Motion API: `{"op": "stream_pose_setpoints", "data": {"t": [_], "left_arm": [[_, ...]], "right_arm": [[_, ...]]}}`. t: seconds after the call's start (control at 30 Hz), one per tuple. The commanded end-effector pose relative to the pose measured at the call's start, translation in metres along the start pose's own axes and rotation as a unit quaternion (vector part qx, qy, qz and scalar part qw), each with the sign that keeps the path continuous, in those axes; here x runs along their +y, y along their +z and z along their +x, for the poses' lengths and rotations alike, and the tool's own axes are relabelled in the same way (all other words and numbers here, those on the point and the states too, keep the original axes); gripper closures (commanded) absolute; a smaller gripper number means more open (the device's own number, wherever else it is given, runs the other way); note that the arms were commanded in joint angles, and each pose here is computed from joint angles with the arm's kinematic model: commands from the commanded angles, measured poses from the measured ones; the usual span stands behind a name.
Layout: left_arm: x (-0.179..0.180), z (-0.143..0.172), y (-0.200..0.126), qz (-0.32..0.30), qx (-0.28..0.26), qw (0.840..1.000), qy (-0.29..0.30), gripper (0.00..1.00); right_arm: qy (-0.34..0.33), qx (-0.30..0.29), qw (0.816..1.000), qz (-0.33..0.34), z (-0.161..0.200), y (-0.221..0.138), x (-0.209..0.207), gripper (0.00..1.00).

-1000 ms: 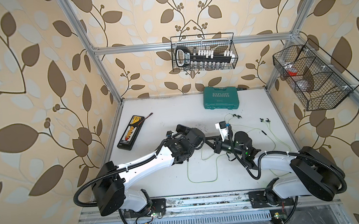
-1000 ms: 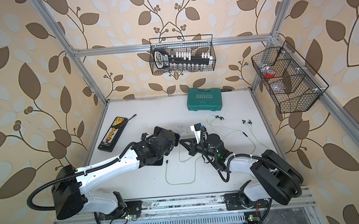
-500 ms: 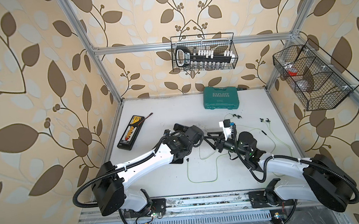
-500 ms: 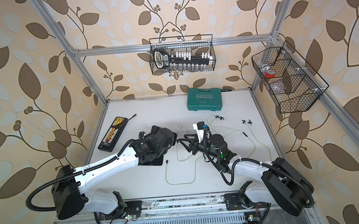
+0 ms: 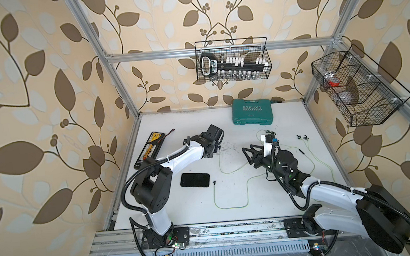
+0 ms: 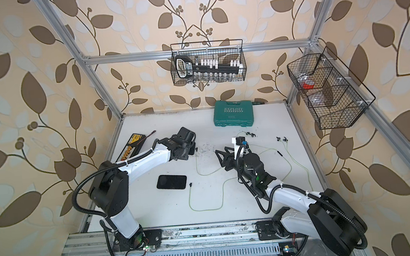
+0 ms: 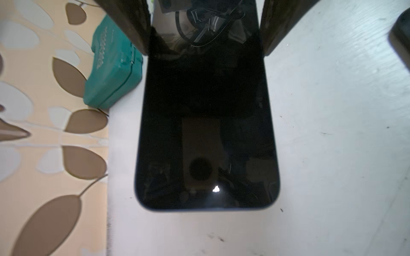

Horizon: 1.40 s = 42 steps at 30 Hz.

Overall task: Plug wired earphones into phones
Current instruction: Place the phone at the center of the board.

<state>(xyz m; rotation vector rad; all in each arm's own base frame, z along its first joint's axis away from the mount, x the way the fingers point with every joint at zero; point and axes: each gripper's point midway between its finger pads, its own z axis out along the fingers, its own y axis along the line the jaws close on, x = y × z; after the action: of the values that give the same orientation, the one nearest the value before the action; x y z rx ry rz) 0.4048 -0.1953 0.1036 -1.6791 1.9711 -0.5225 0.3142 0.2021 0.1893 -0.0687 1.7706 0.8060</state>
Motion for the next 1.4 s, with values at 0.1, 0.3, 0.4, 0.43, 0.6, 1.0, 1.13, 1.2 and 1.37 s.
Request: {"op": "stream_pose_setpoints", "data": {"t": [0.1,0.3,0.4,0.43,0.6,1.0,1.13,1.2,1.37], "left_arm": [[-0.019,-0.008,0.021,-0.039,-0.006,0.998,-0.039,0.39],[-0.019,-0.021,0.051,-0.095,-0.017,0.994,-0.059,0.37],[-0.017,-0.020,0.061,-0.113,-0.011,0.991,-0.071,0.36],[-0.019,-0.021,0.063,-0.115,-0.014,0.991,-0.070,0.34],[-0.014,-0.022,0.068,-0.153,-0.026,0.985,-0.073,0.31],[-0.028,-0.027,0.057,-0.130,-0.026,0.990,-0.050,0.01],[-0.043,-0.034,0.021,-0.098,-0.011,0.995,0.000,0.01],[-0.042,-0.039,-0.003,-0.080,-0.004,0.996,0.034,0.01],[0.000,-0.061,-0.057,-0.061,0.013,0.994,0.094,0.01]], "right_arm": [[0.020,0.015,0.999,0.029,0.011,0.003,-0.020,0.41],[0.030,0.030,0.999,0.031,0.016,0.008,-0.023,0.41],[0.031,0.032,0.999,0.032,0.016,0.008,-0.024,0.41],[0.031,0.031,0.998,0.033,0.016,0.008,-0.025,0.40],[0.032,0.029,0.998,0.038,0.014,0.007,-0.027,0.40],[0.037,0.032,0.998,0.035,0.013,0.007,-0.027,0.40],[0.040,0.035,0.998,0.027,0.014,0.008,-0.025,0.40],[0.041,0.034,0.998,0.023,0.013,0.007,-0.023,0.40],[0.049,0.033,0.998,0.010,0.010,0.005,-0.017,0.40]]}}
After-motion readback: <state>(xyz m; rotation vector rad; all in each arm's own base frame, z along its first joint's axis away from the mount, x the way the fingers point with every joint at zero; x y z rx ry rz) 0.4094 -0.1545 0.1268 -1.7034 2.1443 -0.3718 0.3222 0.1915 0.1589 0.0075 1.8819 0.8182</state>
